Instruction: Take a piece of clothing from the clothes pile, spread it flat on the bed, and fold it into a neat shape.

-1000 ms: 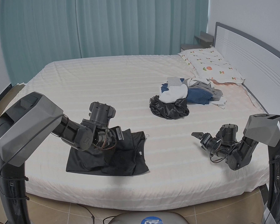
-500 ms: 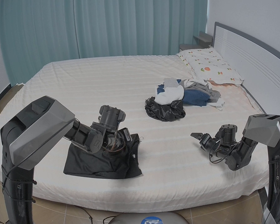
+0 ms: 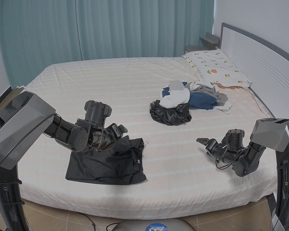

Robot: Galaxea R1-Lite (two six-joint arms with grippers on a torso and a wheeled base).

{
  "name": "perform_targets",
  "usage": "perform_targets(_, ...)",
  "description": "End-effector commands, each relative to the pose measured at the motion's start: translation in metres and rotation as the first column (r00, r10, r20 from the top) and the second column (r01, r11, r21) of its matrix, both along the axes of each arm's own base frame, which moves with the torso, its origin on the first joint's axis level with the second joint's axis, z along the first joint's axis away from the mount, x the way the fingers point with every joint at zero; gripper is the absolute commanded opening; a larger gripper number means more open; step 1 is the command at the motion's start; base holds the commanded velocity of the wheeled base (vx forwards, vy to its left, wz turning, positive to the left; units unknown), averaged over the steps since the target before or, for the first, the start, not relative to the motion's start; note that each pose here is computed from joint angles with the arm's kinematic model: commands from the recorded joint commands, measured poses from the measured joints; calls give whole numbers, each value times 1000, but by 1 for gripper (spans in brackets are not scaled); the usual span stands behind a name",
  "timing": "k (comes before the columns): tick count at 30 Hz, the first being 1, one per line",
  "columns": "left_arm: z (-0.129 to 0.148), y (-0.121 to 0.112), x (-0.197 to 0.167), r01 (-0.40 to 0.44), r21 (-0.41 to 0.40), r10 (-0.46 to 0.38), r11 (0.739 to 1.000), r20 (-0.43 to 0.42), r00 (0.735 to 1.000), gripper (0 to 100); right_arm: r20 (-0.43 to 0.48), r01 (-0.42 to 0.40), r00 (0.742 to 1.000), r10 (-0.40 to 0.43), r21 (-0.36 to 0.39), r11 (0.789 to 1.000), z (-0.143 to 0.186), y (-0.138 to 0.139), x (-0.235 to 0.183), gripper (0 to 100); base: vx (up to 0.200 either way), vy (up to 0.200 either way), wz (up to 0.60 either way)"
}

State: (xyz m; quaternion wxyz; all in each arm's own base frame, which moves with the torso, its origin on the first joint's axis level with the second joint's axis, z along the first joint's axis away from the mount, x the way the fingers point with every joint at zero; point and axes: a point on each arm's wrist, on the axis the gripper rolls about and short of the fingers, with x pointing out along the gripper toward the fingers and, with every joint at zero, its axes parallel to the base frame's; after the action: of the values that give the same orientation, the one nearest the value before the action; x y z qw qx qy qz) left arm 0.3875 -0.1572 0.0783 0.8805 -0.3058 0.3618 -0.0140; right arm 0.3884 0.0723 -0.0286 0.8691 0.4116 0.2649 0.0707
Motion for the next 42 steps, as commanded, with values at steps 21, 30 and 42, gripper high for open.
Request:
perform_targets(21,-34,126,-4,-267,-309,246,913,-106,964,100,-3,-22,1000,22,-11,1000,3,10,-8,100,0,124,0)
perform_targets(30,-43,144,-2,-292,-317,264,902,-129,956,100,41,-31,999,31,-9,999,17,15,-14,100,0,200,0)
perform_targets(42,-48,146,-3,-290,-321,256,901,-146,956,100,109,-111,988,110,0,994,45,48,-25,100,0,200,0)
